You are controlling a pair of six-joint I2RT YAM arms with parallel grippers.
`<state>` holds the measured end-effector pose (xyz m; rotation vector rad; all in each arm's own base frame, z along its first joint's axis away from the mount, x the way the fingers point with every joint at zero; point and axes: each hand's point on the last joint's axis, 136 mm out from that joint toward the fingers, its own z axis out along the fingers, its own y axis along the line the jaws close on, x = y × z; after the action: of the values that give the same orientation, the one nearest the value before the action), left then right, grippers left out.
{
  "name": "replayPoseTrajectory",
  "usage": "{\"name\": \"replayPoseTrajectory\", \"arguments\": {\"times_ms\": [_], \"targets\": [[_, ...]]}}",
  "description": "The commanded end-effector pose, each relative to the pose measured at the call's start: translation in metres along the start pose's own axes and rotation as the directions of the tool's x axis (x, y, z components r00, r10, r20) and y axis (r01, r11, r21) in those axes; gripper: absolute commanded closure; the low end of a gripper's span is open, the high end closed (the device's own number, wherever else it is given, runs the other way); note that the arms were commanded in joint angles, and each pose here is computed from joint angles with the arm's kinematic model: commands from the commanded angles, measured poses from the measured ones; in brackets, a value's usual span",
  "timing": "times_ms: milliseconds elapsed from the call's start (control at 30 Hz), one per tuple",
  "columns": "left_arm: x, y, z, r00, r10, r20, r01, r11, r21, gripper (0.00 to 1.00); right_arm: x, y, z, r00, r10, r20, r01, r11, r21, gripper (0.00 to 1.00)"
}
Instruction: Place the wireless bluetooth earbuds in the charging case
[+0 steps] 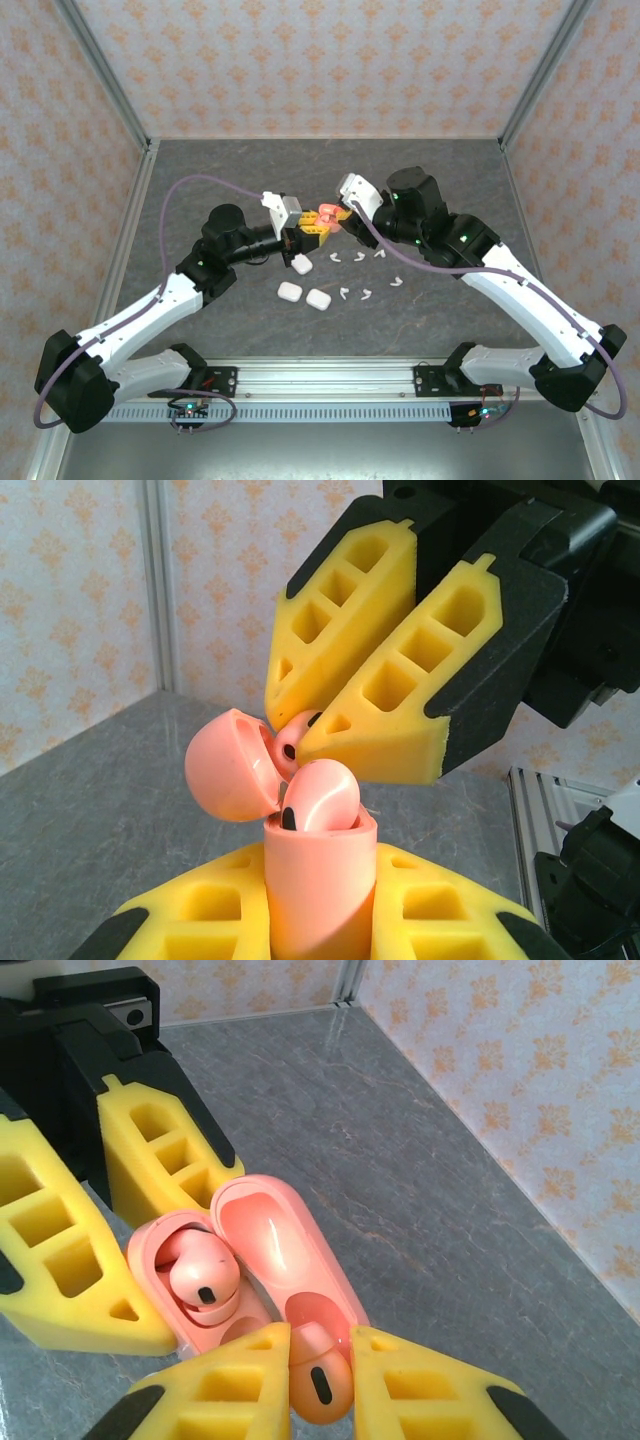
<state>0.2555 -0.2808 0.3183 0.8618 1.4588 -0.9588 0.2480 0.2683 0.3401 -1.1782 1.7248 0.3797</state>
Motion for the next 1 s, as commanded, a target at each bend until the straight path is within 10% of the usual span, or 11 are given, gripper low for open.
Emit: {"name": "replayPoseTrajectory", "arguments": {"times_ms": [0,967], "targets": [[-0.031,-0.008,-0.005,0.995,0.055,0.080,-0.056,0.998,0.010,1.00,0.002,0.012,0.001,1.000,0.022,0.006,-0.022,0.998,-0.058,0.82],[-0.029,-0.009,-0.009,0.993,0.053,0.108,-0.054,0.999,0.000,1.00,-0.034,0.010,-0.024,0.989,0.115,0.094,-0.102,0.985,-0.137,0.62]]}}
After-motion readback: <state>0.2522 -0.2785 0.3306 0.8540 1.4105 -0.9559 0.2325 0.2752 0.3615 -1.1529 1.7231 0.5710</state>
